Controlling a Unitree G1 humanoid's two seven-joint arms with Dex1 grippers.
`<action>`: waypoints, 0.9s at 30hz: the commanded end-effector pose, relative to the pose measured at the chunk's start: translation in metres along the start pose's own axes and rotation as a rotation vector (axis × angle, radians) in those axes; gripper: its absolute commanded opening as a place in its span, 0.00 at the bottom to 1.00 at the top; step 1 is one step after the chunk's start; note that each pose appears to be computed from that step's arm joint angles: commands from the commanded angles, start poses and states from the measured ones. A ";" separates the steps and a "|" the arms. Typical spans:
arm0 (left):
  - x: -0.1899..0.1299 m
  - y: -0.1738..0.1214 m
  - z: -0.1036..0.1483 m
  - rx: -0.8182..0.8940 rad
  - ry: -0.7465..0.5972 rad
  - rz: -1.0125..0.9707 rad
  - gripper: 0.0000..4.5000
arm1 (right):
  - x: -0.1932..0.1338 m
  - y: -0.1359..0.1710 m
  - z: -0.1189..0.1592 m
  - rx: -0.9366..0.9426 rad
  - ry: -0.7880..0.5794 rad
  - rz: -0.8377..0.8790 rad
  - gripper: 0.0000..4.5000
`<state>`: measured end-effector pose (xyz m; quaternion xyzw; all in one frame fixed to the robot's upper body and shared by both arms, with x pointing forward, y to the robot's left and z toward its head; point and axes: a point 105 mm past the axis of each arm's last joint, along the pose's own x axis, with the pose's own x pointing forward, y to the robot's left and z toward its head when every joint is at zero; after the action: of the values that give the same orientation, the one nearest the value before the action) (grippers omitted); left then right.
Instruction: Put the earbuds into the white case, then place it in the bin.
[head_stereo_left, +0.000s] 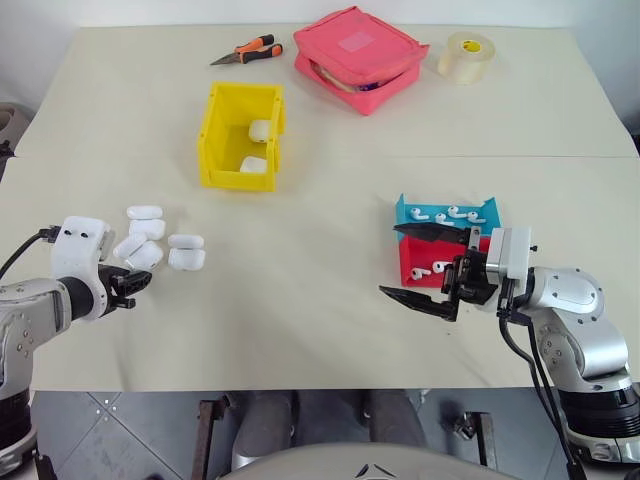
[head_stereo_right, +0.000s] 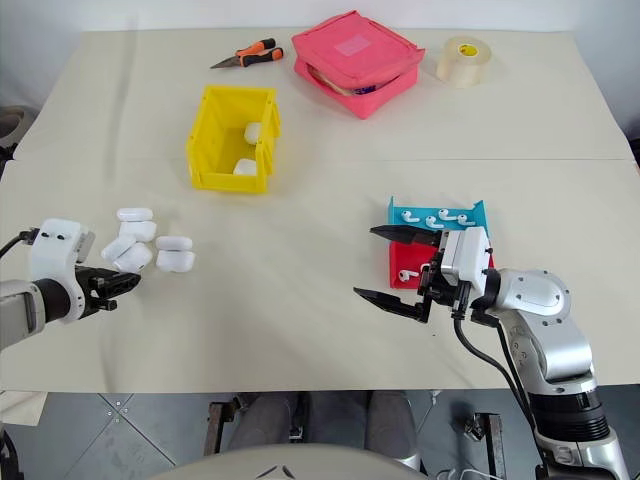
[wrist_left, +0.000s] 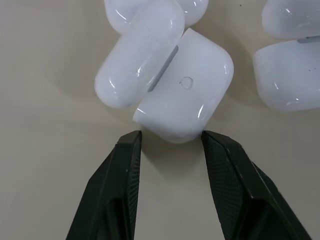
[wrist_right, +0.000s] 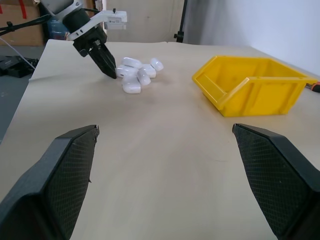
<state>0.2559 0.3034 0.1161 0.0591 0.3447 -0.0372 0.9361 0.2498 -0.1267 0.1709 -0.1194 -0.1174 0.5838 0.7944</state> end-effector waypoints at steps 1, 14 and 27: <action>-0.002 0.007 -0.008 -0.004 0.007 0.050 0.44 | 0.000 -0.003 0.007 -0.030 -0.012 0.000 1.00; -0.024 -0.022 -0.010 -0.042 0.010 0.028 1.00 | -0.003 -0.008 0.005 -0.012 0.012 0.039 1.00; -0.014 -0.077 0.016 -0.006 -0.093 -0.174 1.00 | -0.001 -0.010 0.006 -0.014 0.008 0.038 1.00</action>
<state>0.2457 0.2256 0.1277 0.0228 0.3106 -0.1239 0.9422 0.2584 -0.1298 0.1718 -0.1212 -0.1004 0.5994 0.7848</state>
